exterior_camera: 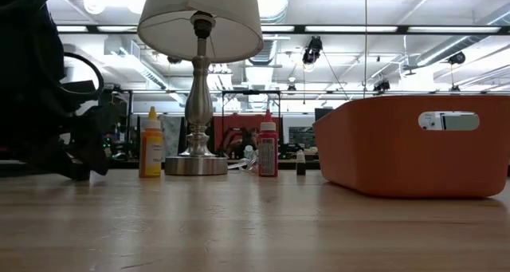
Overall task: Pick & Place food coloring
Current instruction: Put the small food coloring bottle into the orange bin
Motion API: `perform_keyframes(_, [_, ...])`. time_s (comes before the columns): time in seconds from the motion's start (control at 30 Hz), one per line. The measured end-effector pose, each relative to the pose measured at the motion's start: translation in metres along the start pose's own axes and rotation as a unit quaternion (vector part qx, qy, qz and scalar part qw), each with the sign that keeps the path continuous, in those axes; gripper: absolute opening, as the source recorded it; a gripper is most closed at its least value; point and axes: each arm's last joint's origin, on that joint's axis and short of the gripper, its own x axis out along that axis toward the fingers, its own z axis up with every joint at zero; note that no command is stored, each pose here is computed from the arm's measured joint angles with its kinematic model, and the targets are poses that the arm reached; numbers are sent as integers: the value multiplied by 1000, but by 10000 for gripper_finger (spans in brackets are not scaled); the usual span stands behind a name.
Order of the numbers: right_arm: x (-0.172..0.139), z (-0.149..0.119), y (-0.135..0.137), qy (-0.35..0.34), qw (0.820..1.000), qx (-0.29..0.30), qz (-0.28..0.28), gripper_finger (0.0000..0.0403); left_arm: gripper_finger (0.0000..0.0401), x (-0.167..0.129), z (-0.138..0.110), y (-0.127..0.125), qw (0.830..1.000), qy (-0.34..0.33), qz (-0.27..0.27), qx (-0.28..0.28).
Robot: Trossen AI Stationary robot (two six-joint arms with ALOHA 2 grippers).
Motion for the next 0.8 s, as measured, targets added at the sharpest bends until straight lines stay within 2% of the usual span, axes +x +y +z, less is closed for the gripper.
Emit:
perform_keyframes(0.4, [0, 4, 0, -19, 1000, 0, -1, 126, 241, -1, -1, -5, 1000, 13, -15, 19])
perform_keyframes(0.8, [0, 4, 0, -21, 1000, 14, -1, 111, 172, -1, -2, -5, 1000, 21, -10, -3])
